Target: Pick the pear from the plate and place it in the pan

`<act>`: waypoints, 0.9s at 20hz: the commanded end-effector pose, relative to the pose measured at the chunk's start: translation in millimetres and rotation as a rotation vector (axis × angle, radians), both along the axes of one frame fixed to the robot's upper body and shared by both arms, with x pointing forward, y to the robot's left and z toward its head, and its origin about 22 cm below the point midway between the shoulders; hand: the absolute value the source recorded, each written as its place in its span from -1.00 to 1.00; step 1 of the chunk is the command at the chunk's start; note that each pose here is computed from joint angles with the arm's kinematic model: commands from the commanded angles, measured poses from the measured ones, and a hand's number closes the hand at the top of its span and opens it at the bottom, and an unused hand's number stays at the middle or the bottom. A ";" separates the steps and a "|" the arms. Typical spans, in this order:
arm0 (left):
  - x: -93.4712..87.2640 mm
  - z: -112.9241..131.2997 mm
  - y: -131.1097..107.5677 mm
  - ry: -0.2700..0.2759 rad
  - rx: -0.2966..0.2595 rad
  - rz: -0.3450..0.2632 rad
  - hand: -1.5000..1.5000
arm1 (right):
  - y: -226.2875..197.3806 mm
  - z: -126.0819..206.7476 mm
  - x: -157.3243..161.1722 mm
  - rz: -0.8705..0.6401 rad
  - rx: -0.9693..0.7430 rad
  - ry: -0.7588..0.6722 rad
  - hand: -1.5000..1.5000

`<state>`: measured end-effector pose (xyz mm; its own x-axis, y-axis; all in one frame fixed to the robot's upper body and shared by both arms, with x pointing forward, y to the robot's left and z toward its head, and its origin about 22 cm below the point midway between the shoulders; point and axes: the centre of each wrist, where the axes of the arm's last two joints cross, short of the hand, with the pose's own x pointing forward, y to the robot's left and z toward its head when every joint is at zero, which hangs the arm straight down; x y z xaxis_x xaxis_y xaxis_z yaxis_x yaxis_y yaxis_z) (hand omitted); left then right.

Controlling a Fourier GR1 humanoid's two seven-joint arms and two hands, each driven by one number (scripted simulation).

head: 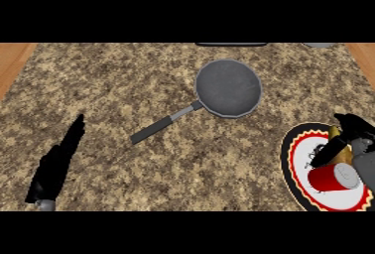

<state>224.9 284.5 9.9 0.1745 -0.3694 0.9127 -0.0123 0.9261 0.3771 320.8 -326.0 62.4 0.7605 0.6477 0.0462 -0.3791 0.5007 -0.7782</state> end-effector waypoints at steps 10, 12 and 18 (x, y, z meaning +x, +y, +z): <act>2.4 6.1 3.9 -0.003 -0.012 0.012 0.00 | -27.2 -20.0 -1.2 -0.036 -0.018 -0.057 1.00; 1.0 -13.1 13.0 0.006 0.017 0.022 0.00 | -15.4 -27.3 -5.1 -0.049 0.026 -0.056 1.00; -9.3 1.4 -30.6 -0.022 0.000 -0.004 0.00 | -23.6 -62.0 -8.8 -0.068 0.102 -0.082 1.00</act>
